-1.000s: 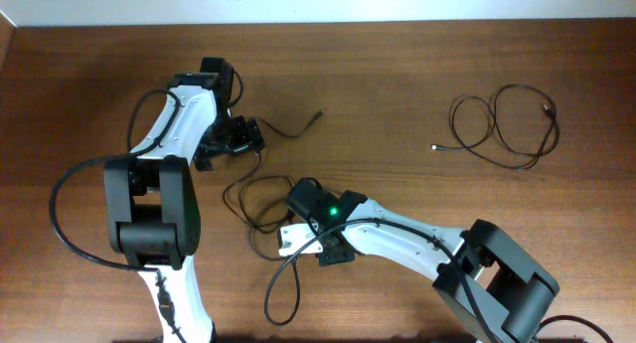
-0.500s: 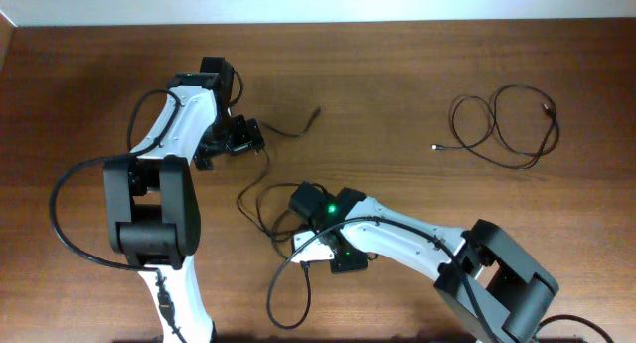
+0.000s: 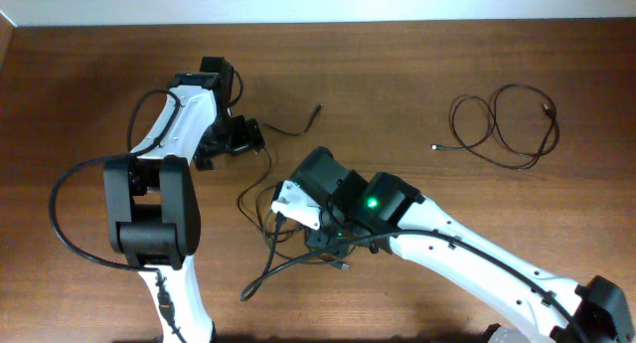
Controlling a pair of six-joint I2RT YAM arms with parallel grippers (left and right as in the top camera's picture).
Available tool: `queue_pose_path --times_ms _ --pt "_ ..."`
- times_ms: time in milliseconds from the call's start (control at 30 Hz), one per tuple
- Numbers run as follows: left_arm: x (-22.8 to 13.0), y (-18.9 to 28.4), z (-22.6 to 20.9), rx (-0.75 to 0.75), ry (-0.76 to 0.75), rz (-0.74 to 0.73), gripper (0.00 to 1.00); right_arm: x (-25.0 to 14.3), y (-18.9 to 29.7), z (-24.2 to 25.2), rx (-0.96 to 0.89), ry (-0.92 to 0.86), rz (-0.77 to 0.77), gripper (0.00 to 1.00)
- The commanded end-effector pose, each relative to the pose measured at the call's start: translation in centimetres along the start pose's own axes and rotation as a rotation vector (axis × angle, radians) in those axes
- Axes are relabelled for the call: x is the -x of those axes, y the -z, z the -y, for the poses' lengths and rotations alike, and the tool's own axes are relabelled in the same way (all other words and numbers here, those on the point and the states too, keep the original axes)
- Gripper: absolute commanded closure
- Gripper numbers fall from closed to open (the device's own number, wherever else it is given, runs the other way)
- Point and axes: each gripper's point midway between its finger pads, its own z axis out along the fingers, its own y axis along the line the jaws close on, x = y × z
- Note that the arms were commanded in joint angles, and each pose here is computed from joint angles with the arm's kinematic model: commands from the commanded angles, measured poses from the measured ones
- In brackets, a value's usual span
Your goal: Untangle cables
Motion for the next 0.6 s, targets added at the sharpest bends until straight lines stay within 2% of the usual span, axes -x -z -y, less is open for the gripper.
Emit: queue_pose_path --times_ms 0,133,300,433,567 --pt "-0.3 -0.2 0.1 -0.001 0.006 -0.009 0.01 0.2 1.1 -0.1 0.007 -0.049 0.016 0.96" --pt "-0.3 -0.2 0.2 -0.004 0.006 -0.01 0.0 1.8 5.1 0.1 -0.026 -0.122 0.119 0.96" --pt "-0.3 -0.2 0.2 -0.007 0.006 -0.012 0.01 4.6 16.4 1.9 -0.212 -0.21 0.407 0.96" --pt "-0.3 -0.2 0.2 -0.007 0.006 -0.012 0.01 2.3 23.3 3.7 -0.406 -0.34 0.547 0.96" --pt "-0.3 -0.2 0.2 -0.007 0.006 -0.012 0.0 -2.7 30.3 5.3 -0.63 -0.531 0.681 0.96"
